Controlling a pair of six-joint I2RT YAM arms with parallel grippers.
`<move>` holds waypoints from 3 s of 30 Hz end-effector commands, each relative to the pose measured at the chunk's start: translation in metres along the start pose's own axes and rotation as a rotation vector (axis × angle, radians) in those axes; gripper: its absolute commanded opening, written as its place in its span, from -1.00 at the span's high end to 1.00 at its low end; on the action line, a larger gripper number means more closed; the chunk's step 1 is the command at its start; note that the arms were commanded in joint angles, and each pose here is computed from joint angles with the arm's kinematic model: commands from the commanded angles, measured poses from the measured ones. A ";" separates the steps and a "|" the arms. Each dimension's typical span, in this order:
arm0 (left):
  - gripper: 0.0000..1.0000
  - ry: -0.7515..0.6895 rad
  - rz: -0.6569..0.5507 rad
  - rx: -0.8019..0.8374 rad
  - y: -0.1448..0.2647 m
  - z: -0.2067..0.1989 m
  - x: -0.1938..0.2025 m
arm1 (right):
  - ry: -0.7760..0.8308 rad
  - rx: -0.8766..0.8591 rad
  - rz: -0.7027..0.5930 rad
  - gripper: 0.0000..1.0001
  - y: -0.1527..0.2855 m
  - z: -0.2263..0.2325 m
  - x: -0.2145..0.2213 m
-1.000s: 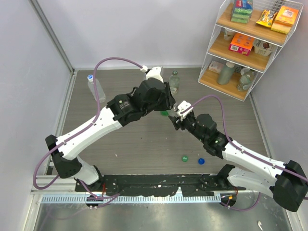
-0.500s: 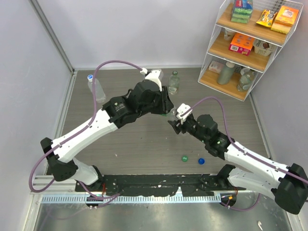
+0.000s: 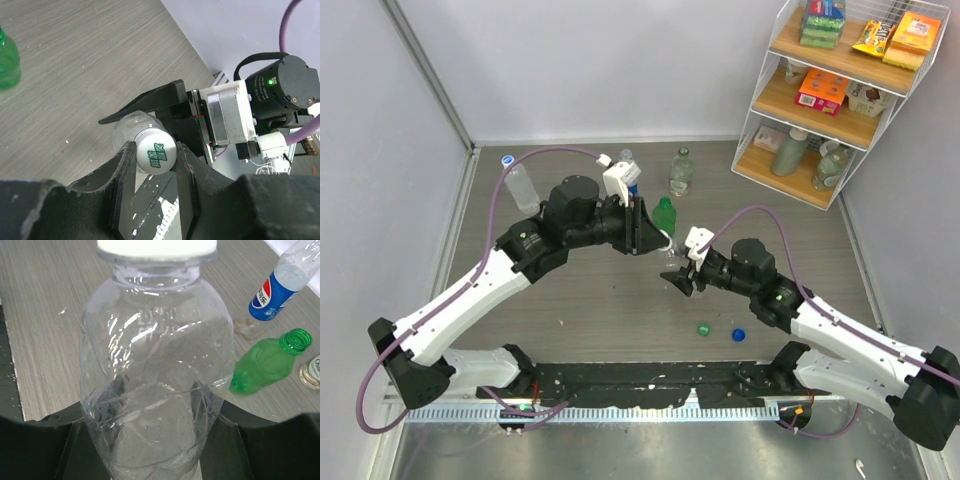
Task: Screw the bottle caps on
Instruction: Screw the bottle cap onto the plastic bottle.
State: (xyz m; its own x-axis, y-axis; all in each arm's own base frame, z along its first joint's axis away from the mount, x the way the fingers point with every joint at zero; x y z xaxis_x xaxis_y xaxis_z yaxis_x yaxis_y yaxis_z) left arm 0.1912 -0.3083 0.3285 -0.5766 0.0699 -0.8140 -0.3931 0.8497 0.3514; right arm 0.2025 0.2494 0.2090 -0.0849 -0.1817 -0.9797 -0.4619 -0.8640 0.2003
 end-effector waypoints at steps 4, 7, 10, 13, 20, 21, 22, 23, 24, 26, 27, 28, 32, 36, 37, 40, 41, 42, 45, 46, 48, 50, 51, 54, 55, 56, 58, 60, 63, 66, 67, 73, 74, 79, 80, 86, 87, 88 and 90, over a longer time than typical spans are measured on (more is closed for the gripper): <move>0.45 -0.145 0.070 0.159 -0.002 -0.017 0.012 | 0.056 -0.135 -0.266 0.98 0.005 0.020 -0.100; 0.44 -0.205 0.104 0.185 0.000 -0.017 0.019 | 0.075 -0.160 -0.248 0.98 0.006 0.024 -0.099; 0.37 -0.282 0.148 0.208 0.001 -0.014 0.028 | 0.078 -0.167 -0.233 0.97 0.008 0.026 -0.101; 0.34 -0.324 0.183 0.222 -0.001 -0.012 0.034 | 0.076 -0.152 -0.224 0.98 0.009 0.023 -0.103; 0.31 -0.370 0.247 0.250 -0.004 -0.008 0.044 | 0.070 -0.121 -0.195 0.98 0.007 0.017 -0.100; 0.28 -0.378 0.250 0.250 -0.005 -0.008 0.044 | 0.061 -0.116 -0.190 0.98 0.005 0.017 -0.099; 0.27 -0.385 0.252 0.256 -0.004 -0.008 0.045 | 0.054 -0.113 -0.194 0.98 0.005 0.016 -0.100; 0.25 -0.388 0.249 0.255 -0.005 -0.007 0.045 | 0.053 -0.110 -0.201 0.98 0.005 0.016 -0.102; 0.25 -0.391 0.240 0.253 -0.006 -0.007 0.044 | 0.047 -0.104 -0.211 0.98 0.005 0.015 -0.104; 0.21 -0.386 0.225 0.256 -0.007 -0.009 0.041 | 0.035 -0.085 -0.232 0.97 0.006 0.013 -0.108; 0.18 -0.384 0.217 0.251 -0.008 -0.009 0.039 | 0.030 -0.075 -0.236 0.98 0.007 0.012 -0.109; 0.17 -0.379 0.214 0.245 -0.009 -0.008 0.038 | 0.034 -0.065 -0.245 0.98 0.009 0.010 -0.111; 0.01 -0.357 0.190 0.244 -0.011 -0.011 0.033 | 0.024 -0.054 -0.242 0.98 0.009 0.009 -0.110; -0.24 -0.357 0.176 0.224 -0.013 -0.009 0.029 | 0.015 -0.027 -0.211 0.98 0.006 0.004 -0.106; -0.38 -0.359 0.173 0.231 -0.012 -0.011 0.029 | 0.016 -0.024 -0.211 0.98 0.006 0.003 -0.107; -0.74 -0.362 0.140 0.241 -0.008 -0.016 0.022 | 0.013 0.002 -0.218 0.98 0.006 -0.001 -0.108; -0.82 -0.364 0.120 0.240 -0.004 -0.018 0.019 | 0.008 0.020 -0.220 0.98 0.006 -0.004 -0.108; -0.89 -0.367 0.098 0.239 -0.002 -0.019 0.015 | 0.004 0.030 -0.219 0.97 0.006 -0.005 -0.107; -0.99 -0.346 0.040 0.239 0.005 -0.025 0.008 | -0.005 0.074 -0.217 0.98 0.006 -0.012 -0.104; -0.99 -0.339 0.024 0.232 0.009 -0.026 0.006 | -0.006 0.082 -0.214 0.98 0.006 -0.013 -0.102; -0.99 -0.319 -0.003 0.208 0.013 -0.025 0.001 | -0.010 0.109 -0.205 0.98 0.005 -0.017 -0.097; -0.99 -0.304 -0.023 0.197 0.016 -0.026 -0.002 | -0.012 0.134 -0.206 0.98 0.004 -0.021 -0.093; -0.99 -0.301 -0.037 0.194 0.019 -0.028 -0.005 | -0.012 0.151 -0.207 0.98 0.003 -0.025 -0.092; -0.99 -0.237 -0.104 0.107 0.025 -0.023 -0.023 | -0.009 0.180 -0.192 0.98 0.001 -0.030 -0.087; -0.99 -0.205 -0.128 0.073 0.027 -0.022 -0.029 | -0.010 0.191 -0.183 0.98 0.000 -0.032 -0.084; -0.99 -0.186 -0.158 0.043 0.032 -0.021 -0.037 | 0.002 0.192 -0.176 0.98 -0.001 -0.032 -0.082; -0.99 -0.087 -0.229 -0.046 0.039 -0.015 -0.054 | 0.003 0.210 -0.164 0.98 -0.002 -0.036 -0.078; -0.99 0.038 -0.304 -0.178 0.049 0.000 -0.068 | 0.003 0.223 -0.151 0.98 -0.004 -0.038 -0.074; -0.99 0.109 -0.376 -0.292 0.056 0.015 -0.082 | 0.001 0.241 -0.124 0.98 -0.009 -0.043 -0.067; -0.99 0.122 -0.385 -0.372 0.055 0.025 -0.089 | -0.002 0.244 -0.104 0.98 -0.013 -0.044 -0.061; -0.99 0.120 -0.378 -0.381 0.052 0.026 -0.091 | -0.003 0.244 -0.101 0.98 -0.013 -0.044 -0.060; -0.96 0.116 -0.352 -0.394 0.036 0.025 -0.104 | -0.011 0.261 -0.047 0.98 -0.019 -0.048 -0.050; -0.93 0.114 -0.344 -0.393 0.032 0.025 -0.106 | -0.011 0.267 -0.040 0.99 -0.020 -0.049 -0.049; -0.81 0.108 -0.273 -0.404 0.016 0.029 -0.100 | -0.010 0.289 -0.026 0.98 -0.019 -0.053 -0.047; -0.78 0.105 -0.262 -0.413 0.014 0.030 -0.099 | -0.012 0.289 -0.025 0.98 -0.019 -0.053 -0.047; -0.58 0.109 -0.214 -0.395 0.002 0.029 -0.092 | -0.014 0.289 -0.021 0.98 -0.020 -0.053 -0.047; -0.57 0.107 -0.205 -0.385 -0.001 0.029 -0.091 | -0.015 0.288 -0.013 0.97 -0.021 -0.053 -0.045; -0.56 0.109 -0.201 -0.380 -0.002 0.028 -0.090 | -0.017 0.288 -0.009 0.98 -0.021 -0.053 -0.045; -0.52 0.112 -0.198 -0.373 -0.003 0.028 -0.088 | -0.017 0.287 0.001 0.98 -0.022 -0.054 -0.044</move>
State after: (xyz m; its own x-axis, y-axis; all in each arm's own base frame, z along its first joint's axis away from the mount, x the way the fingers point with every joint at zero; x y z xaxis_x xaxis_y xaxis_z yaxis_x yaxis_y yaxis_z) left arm 0.2667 -0.2991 0.3692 -0.5441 -0.1271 -0.8293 -0.7312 0.5566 0.3944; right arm 0.2561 0.2456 0.2237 -0.1424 -0.2083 -0.9676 -0.6749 -0.6947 0.2489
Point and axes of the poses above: each gripper's point midway between its finger pads, its own y axis back along the fingers, its own z axis along the line the jaws close on, x = y × z, the point moved 2 cm from there along y, back along the fingers, and after that the axes turned 9 degrees about -y, right-handed, at the moved point
